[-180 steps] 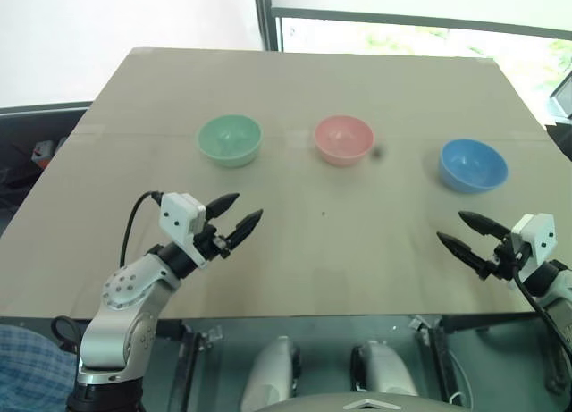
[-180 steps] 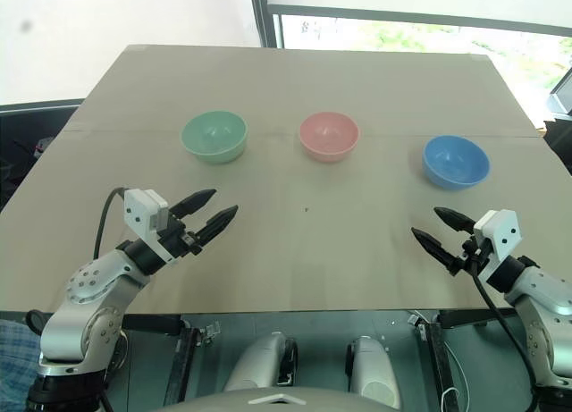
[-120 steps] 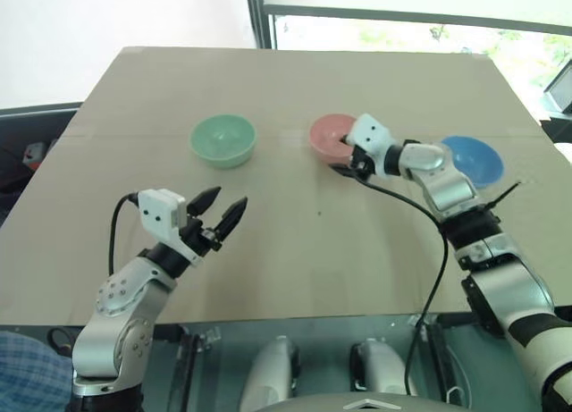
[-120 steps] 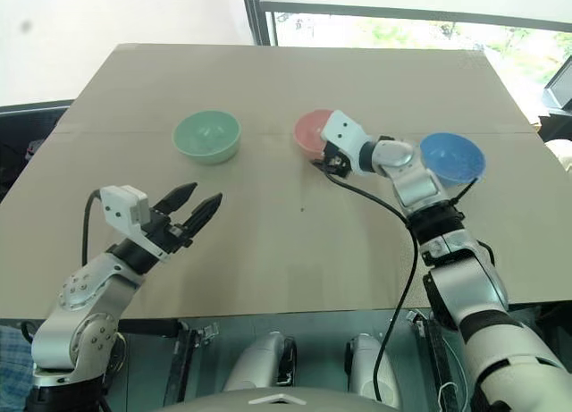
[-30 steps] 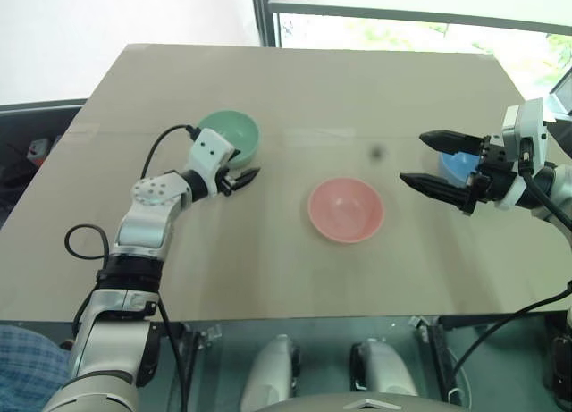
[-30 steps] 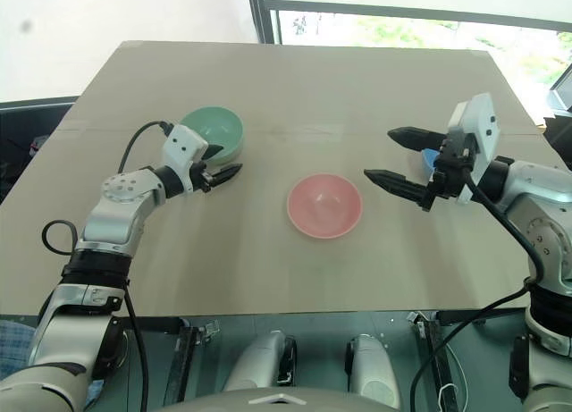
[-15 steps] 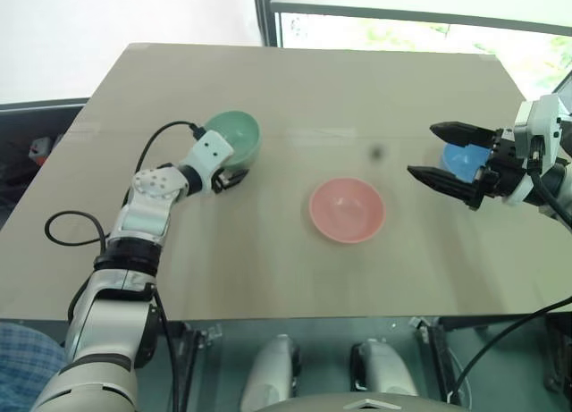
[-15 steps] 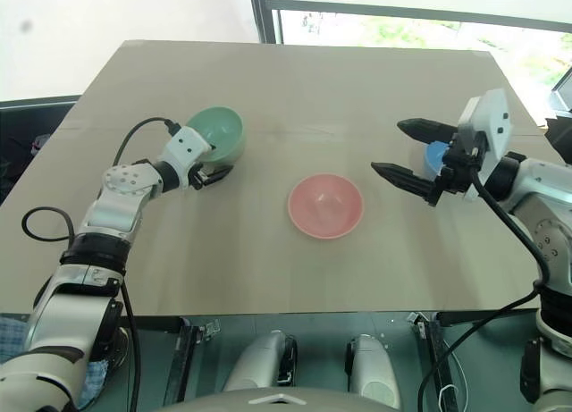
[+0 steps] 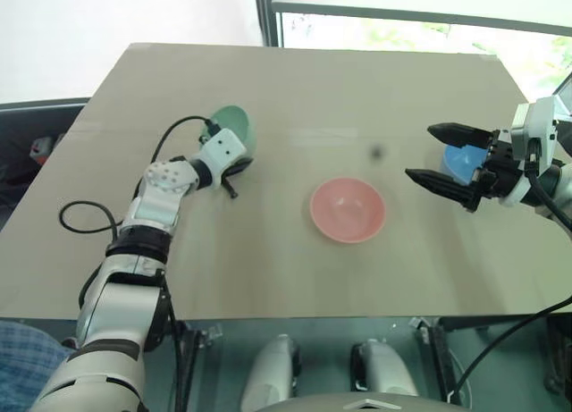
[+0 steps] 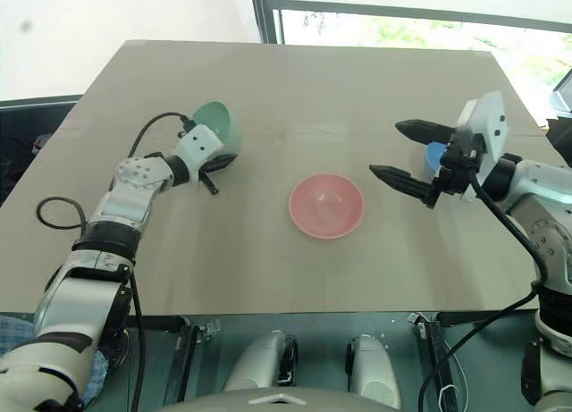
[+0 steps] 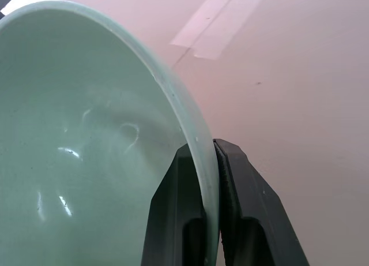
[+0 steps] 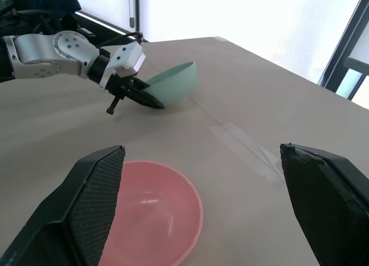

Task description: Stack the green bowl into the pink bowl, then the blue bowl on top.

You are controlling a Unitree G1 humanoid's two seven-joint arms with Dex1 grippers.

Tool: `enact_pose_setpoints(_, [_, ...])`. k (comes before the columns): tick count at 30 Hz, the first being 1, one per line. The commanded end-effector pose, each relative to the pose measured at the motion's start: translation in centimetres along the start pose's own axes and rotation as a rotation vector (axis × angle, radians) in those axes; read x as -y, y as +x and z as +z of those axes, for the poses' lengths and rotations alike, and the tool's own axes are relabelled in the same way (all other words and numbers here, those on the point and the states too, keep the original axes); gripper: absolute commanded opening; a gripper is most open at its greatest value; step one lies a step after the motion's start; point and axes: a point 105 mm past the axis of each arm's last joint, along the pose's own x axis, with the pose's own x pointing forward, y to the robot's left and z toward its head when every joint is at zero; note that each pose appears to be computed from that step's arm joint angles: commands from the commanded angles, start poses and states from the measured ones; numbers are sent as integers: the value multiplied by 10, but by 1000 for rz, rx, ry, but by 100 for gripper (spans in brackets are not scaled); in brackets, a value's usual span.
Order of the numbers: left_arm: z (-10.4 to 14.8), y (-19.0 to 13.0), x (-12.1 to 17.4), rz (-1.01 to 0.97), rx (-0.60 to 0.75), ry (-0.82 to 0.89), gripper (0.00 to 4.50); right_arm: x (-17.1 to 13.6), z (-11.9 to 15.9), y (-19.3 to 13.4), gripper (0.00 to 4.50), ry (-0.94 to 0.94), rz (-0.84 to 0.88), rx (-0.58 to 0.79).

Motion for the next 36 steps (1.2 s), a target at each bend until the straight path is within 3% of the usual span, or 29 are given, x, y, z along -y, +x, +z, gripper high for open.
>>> enact_pose_setpoints(1, [10, 5, 3, -32, 31, 37, 7, -1, 11, 0, 450, -47, 5, 29])
enact_pose_setpoints(5, [27, 12, 15, -124, 76, 57, 7, -1, 10, 1, 450, -47, 12, 21])
enact_pose_setpoints(10, [80, 18, 30, -292, 212, 218, 7, -1, 8, 5, 450, -37, 29, 21])
enact_pose_setpoints(12, [99, 16, 44, -408, 246, 346, 7, -2, 11, 9, 450, -33, 41, 33])
enact_pose_setpoints(17, [147, 12, 75, -577, 382, 482, 7, -3, 14, 13, 450, -27, 48, 42])
enact_pose_setpoints(22, [162, 0, 111, -739, 458, 628, 7, -2, 13, 13, 450, -29, 41, 40])
enact_pose_setpoints(31, [171, -22, 154, -935, 569, 678, 7, -5, 11, 13, 450, -23, 39, 38])
enact_pose_setpoints(34, [175, -24, 157, -942, 589, 663, 99, -5, 11, 15, 450, -26, 40, 39])
enact_pose_setpoints(36, [173, -24, 157, -948, 577, 666, 184, -4, 12, 15, 450, -27, 40, 40])
